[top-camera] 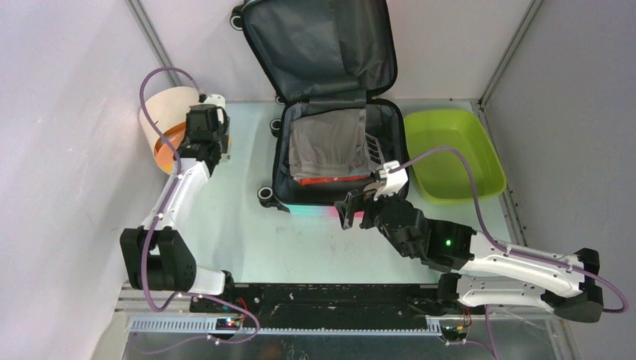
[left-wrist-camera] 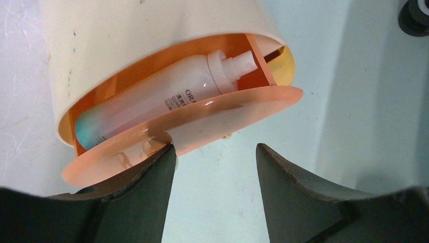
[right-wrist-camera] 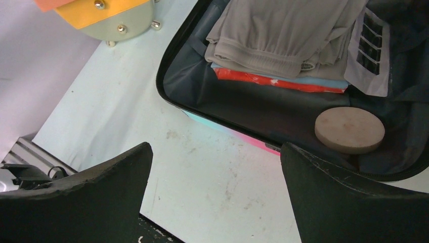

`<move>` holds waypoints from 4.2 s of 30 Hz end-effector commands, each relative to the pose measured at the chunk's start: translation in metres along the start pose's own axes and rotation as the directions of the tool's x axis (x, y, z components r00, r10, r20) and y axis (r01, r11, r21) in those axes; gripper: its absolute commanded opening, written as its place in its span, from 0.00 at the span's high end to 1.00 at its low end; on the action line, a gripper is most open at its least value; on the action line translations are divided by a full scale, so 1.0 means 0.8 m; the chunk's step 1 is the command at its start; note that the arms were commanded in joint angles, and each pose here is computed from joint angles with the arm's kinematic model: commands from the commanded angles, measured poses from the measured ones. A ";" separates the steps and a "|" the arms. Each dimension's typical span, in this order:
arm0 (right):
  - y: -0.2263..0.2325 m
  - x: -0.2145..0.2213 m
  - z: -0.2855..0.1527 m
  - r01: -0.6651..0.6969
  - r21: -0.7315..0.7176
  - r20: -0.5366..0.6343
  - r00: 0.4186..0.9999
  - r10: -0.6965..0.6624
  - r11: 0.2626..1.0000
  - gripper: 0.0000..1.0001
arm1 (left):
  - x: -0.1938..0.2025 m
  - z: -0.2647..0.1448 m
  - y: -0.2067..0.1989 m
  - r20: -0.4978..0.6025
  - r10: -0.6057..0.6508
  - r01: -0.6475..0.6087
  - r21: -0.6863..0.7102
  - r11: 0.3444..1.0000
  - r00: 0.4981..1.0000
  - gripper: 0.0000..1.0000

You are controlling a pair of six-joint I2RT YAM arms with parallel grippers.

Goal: Open, take out, and arrange the luggage

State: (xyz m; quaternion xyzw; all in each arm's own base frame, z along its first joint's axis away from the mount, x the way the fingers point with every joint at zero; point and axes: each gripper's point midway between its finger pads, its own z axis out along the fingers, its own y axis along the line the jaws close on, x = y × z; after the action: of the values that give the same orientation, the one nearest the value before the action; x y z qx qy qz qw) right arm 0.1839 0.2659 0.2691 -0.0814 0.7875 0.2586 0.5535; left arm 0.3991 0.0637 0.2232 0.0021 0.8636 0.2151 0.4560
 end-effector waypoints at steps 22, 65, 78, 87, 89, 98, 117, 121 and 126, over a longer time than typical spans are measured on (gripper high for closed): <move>-0.008 0.025 0.018 0.028 -0.001 -0.044 0.999 -0.028 1.000 0.00 | -0.051 0.040 0.032 0.039 0.061 -0.055 -0.137 0.989 0.997 0.31; -0.025 -0.005 -0.009 -0.021 0.000 0.026 0.999 0.021 1.000 0.01 | 0.030 0.068 0.022 -0.038 0.114 -0.120 -0.328 0.937 0.993 0.56; -0.031 -0.010 -0.006 -0.048 0.009 0.031 0.998 0.048 0.999 0.00 | 0.047 0.082 0.030 -0.063 0.098 -0.114 -0.341 0.933 0.993 0.58; -0.030 -0.013 -0.005 -0.055 0.001 0.037 0.998 0.055 0.998 0.00 | 0.057 0.087 0.024 -0.081 0.079 -0.101 -0.336 0.937 0.994 0.59; -0.032 -0.012 -0.006 -0.050 0.007 0.035 0.998 0.050 0.999 0.01 | 0.056 0.087 0.024 -0.080 0.080 -0.102 -0.332 0.938 0.994 0.66; -0.030 -0.016 -0.006 -0.056 -0.004 0.043 0.997 0.056 0.998 0.01 | 0.052 0.058 0.017 -0.083 0.077 -0.098 -0.291 0.952 0.994 0.99; -0.040 -0.029 -0.033 -0.185 -0.012 0.063 0.981 0.185 0.983 0.01 | 0.096 -0.015 -0.027 -0.105 0.010 -0.030 -0.187 0.982 0.994 0.95; -0.035 -0.033 -0.035 -0.210 -0.030 0.067 0.975 0.211 0.977 0.01 | 0.096 -0.024 -0.028 -0.096 -0.010 -0.009 -0.189 0.982 0.995 0.78; -0.049 -0.023 -0.035 -0.229 0.045 0.041 0.973 0.228 0.972 0.00 | 0.086 -0.043 -0.020 -0.086 -0.014 -0.004 -0.201 0.979 0.996 0.28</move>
State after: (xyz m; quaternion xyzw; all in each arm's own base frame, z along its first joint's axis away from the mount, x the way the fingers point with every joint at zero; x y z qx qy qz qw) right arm 0.1815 0.2251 0.2819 -0.0029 0.7784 0.3186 0.5409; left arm 0.3394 0.0563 0.1525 -0.0304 0.8688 0.3119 0.3833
